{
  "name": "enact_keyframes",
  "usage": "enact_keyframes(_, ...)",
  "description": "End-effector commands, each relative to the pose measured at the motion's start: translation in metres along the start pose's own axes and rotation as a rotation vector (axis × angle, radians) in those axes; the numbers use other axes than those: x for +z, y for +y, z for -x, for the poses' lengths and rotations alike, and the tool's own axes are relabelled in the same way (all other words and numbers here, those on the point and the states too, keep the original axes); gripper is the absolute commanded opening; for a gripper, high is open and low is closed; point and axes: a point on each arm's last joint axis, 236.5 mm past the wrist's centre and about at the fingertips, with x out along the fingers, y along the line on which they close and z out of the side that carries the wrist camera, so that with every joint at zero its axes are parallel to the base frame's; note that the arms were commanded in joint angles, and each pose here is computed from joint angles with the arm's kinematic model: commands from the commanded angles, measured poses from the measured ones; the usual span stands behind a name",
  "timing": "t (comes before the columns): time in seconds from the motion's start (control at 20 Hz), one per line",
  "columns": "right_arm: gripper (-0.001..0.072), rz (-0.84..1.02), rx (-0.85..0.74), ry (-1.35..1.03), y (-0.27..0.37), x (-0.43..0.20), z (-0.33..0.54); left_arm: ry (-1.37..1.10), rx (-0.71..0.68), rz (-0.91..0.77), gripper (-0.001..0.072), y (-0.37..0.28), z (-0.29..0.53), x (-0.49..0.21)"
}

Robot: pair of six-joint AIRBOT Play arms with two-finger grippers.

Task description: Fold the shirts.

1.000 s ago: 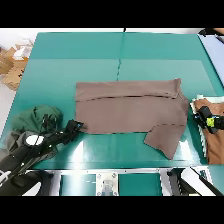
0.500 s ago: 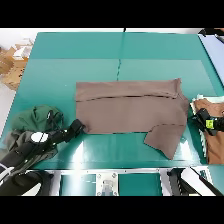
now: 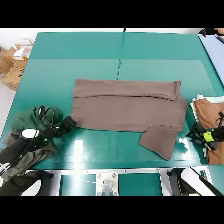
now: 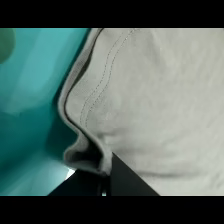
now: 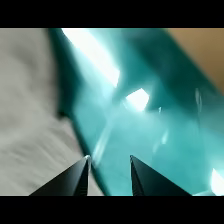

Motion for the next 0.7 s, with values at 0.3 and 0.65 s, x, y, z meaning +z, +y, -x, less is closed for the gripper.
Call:
enact_keyframes(0.3, 0.0332, 0.061, 0.255, 0.116, 0.048, -0.044, -0.045, 0.009, -0.001, -0.035, 0.0024, 0.001, 0.001, -0.001)
enact_keyframes(0.65, 0.0328, 0.103, 0.347, 0.024, 0.07, -0.021, -0.048, 0.037, -0.012, -0.035, 0.0024, -0.002, 0.001, -0.007)
